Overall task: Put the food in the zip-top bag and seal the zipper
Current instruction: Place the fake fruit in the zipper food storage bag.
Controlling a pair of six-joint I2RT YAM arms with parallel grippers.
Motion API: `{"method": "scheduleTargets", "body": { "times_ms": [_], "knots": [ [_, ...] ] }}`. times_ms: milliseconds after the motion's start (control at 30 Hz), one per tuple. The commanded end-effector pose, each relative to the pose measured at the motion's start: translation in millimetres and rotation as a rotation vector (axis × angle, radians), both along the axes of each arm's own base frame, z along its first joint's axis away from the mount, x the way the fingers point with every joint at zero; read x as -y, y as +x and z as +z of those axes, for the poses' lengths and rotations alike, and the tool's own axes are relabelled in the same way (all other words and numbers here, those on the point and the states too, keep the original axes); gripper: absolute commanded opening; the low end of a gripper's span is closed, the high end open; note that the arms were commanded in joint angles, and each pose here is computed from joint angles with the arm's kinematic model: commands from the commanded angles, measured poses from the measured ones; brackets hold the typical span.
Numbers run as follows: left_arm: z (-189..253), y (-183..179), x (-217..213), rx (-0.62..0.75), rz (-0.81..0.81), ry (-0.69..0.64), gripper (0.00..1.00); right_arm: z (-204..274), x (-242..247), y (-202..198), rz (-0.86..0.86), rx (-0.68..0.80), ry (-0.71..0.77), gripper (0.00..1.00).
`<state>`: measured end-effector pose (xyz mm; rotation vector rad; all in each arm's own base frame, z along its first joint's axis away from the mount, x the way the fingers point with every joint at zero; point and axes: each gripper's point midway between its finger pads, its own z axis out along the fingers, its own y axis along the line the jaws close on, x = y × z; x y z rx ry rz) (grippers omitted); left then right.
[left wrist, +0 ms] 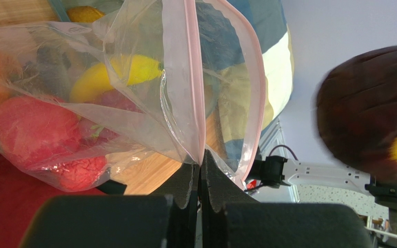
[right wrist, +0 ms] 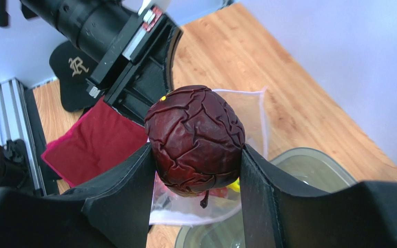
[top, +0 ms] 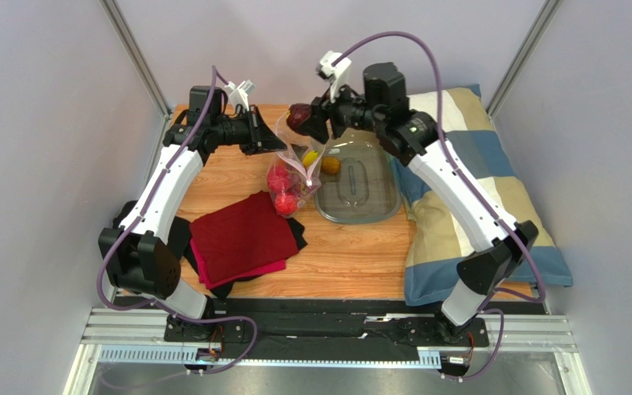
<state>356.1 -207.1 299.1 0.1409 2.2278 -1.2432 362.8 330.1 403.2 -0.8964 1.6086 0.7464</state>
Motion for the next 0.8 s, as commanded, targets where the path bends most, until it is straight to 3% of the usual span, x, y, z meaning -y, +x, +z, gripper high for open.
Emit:
{"method": "scheduleTargets", "body": {
  "times_ms": [0,67,133,200,233,300,467,600,767],
  "knots": [
    [34.8,-5.8,-0.3,0.096,-0.006,-0.028,0.0,-24.9,-21.3,13.7,0.01,0.0,-0.066,0.49],
    [36.1,-6.7,-0.6,0.1,-0.005,-0.027,0.0,-24.5,-24.5,16.0,-0.002,-0.006,-0.069,0.63],
    [37.1,-7.8,-1.1,0.106,-0.006,-0.025,0.0,-24.9,-24.1,20.4,-0.026,-0.013,-0.073,0.69],
    [37.9,-8.3,-1.8,0.108,-0.005,-0.024,0.0,-18.1,-21.4,22.2,-0.043,-0.005,-0.068,0.79],
    [37.4,-8.9,-1.2,0.107,-0.008,-0.025,0.0,-17.5,-20.7,19.0,-0.039,-0.012,-0.071,0.89],
    [36.9,-8.5,-1.1,0.105,-0.008,-0.025,0.0,-8.4,-17.4,15.4,-0.042,-0.007,-0.058,0.96],
    [32.2,-6.5,-0.3,0.094,-0.012,-0.025,0.0,10.6,8.9,24.0,-0.108,-0.019,0.031,0.95],
    [31.4,-4.7,0.7,0.093,-0.014,-0.03,0.0,7.7,59.2,72.1,-0.242,-0.113,0.13,0.94],
    [30.6,-2.6,1.7,0.091,-0.015,-0.036,0.0,-59.9,93.4,122.1,-0.345,-0.263,0.086,0.92]
  ]
}}
